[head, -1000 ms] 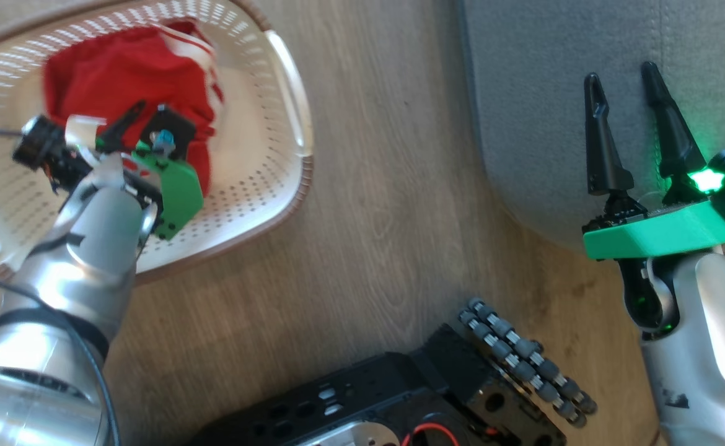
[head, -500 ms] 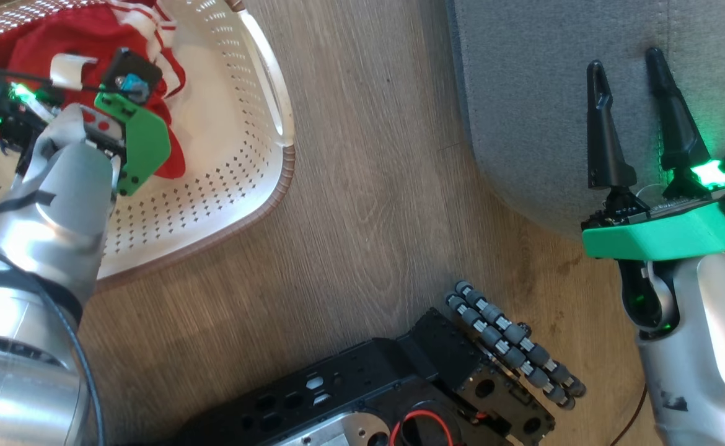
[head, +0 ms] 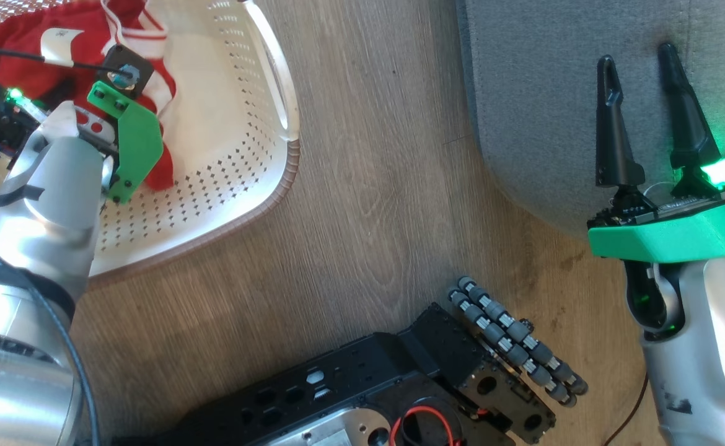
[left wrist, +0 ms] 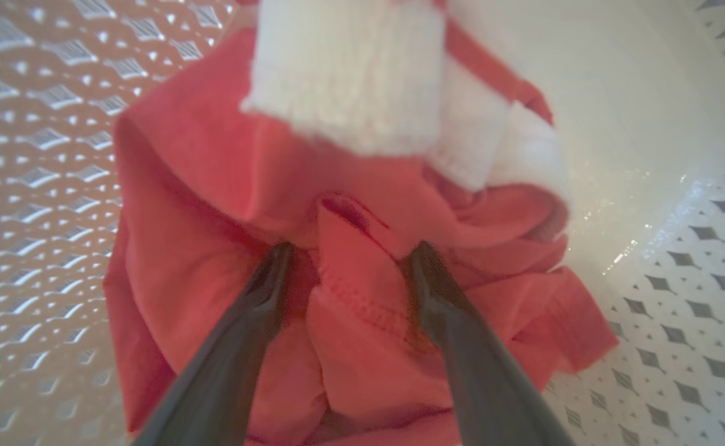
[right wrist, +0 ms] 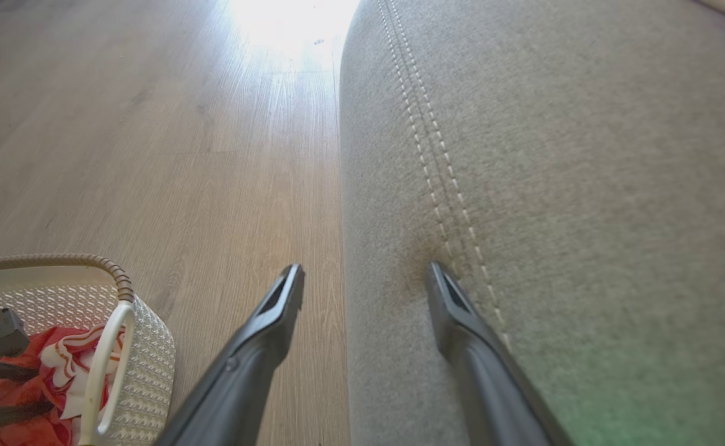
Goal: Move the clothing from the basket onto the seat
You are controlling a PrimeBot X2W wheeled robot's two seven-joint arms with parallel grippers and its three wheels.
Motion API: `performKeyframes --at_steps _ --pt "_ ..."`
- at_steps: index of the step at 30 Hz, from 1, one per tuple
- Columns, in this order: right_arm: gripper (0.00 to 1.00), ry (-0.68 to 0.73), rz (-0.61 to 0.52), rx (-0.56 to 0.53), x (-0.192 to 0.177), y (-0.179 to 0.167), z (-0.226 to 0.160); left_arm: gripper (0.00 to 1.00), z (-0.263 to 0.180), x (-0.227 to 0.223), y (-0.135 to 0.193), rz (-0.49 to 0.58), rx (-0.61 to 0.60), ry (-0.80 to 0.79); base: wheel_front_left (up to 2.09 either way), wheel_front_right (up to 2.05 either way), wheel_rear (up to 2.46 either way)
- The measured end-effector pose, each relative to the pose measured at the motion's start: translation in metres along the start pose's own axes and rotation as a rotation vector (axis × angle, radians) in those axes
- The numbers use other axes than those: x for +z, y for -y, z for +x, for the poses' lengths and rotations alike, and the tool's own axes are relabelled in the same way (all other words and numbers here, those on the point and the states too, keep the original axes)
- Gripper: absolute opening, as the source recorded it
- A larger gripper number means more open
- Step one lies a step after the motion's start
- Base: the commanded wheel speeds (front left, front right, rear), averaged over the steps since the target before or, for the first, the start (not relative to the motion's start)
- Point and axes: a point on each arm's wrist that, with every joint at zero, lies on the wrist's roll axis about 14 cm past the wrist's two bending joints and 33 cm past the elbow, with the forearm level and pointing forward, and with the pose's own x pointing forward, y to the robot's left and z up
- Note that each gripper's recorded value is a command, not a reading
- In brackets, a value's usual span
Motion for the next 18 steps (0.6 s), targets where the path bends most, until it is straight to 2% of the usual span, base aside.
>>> performKeyframes --at_steps 5,6,7,12,18 --pt "1.0 0.0 0.0 0.0 -0.001 0.0 0.001 1.0 -0.001 -0.014 0.005 -0.026 -0.041 -0.086 0.0 0.0 0.0" --pt "1.0 0.0 0.001 0.001 -0.001 0.0 0.001 0.43 -0.001 -0.016 0.006 -0.028 -0.046 -0.099 0.0 0.0 0.0" --pt "1.0 -0.001 0.001 0.001 -0.001 -0.001 0.001 0.0 -0.001 -0.018 0.006 -0.032 -0.048 -0.107 0.0 0.0 0.0" --pt "1.0 0.0 0.003 0.006 -0.002 -0.002 0.002 0.0 -0.002 -0.019 0.005 -0.033 -0.046 -0.108 0.0 0.0 0.0" --pt "1.0 0.003 0.007 0.007 0.001 -0.002 0.001 0.0 -0.007 -0.003 -0.004 -0.065 0.002 -0.019 0.0 0.0 0.0"
